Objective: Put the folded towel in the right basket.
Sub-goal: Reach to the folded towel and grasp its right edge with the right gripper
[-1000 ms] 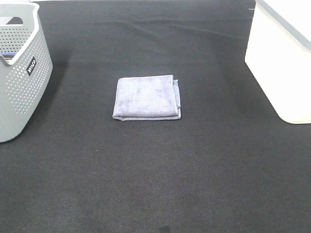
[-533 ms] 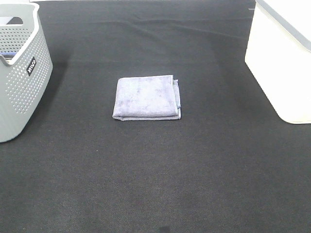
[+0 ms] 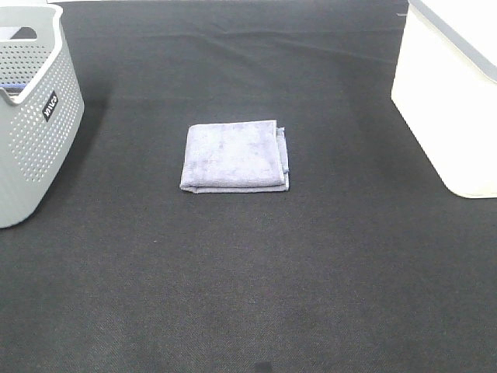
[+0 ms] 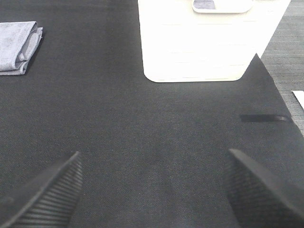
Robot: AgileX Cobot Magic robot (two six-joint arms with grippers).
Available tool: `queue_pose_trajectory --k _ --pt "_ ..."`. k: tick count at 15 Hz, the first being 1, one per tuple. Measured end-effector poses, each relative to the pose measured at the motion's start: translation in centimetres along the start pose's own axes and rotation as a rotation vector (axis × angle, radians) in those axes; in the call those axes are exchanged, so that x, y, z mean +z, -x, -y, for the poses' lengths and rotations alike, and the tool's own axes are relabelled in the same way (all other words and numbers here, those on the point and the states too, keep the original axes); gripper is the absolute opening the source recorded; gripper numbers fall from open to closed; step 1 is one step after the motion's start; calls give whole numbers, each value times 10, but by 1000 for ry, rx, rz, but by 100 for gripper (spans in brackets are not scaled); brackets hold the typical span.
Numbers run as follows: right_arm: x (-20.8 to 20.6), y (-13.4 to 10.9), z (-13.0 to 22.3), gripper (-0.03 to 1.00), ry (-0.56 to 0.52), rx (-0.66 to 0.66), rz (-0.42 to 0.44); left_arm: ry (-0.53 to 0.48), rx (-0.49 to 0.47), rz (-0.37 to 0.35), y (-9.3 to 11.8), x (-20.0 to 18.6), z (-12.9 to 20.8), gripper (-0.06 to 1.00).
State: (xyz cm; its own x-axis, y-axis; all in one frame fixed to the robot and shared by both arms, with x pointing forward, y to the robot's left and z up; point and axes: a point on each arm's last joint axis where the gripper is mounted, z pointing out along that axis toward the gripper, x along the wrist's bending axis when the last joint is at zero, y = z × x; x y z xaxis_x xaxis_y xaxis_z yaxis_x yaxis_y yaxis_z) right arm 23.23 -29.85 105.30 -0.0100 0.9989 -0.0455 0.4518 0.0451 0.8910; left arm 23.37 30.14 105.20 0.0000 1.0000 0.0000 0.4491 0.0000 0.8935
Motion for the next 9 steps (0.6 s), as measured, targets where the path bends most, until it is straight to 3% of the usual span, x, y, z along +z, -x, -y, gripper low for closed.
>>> queue_pose_trajectory --k 9 --pt "0 0 0 77 0 0 0 0 0 0 0 0 0 97"
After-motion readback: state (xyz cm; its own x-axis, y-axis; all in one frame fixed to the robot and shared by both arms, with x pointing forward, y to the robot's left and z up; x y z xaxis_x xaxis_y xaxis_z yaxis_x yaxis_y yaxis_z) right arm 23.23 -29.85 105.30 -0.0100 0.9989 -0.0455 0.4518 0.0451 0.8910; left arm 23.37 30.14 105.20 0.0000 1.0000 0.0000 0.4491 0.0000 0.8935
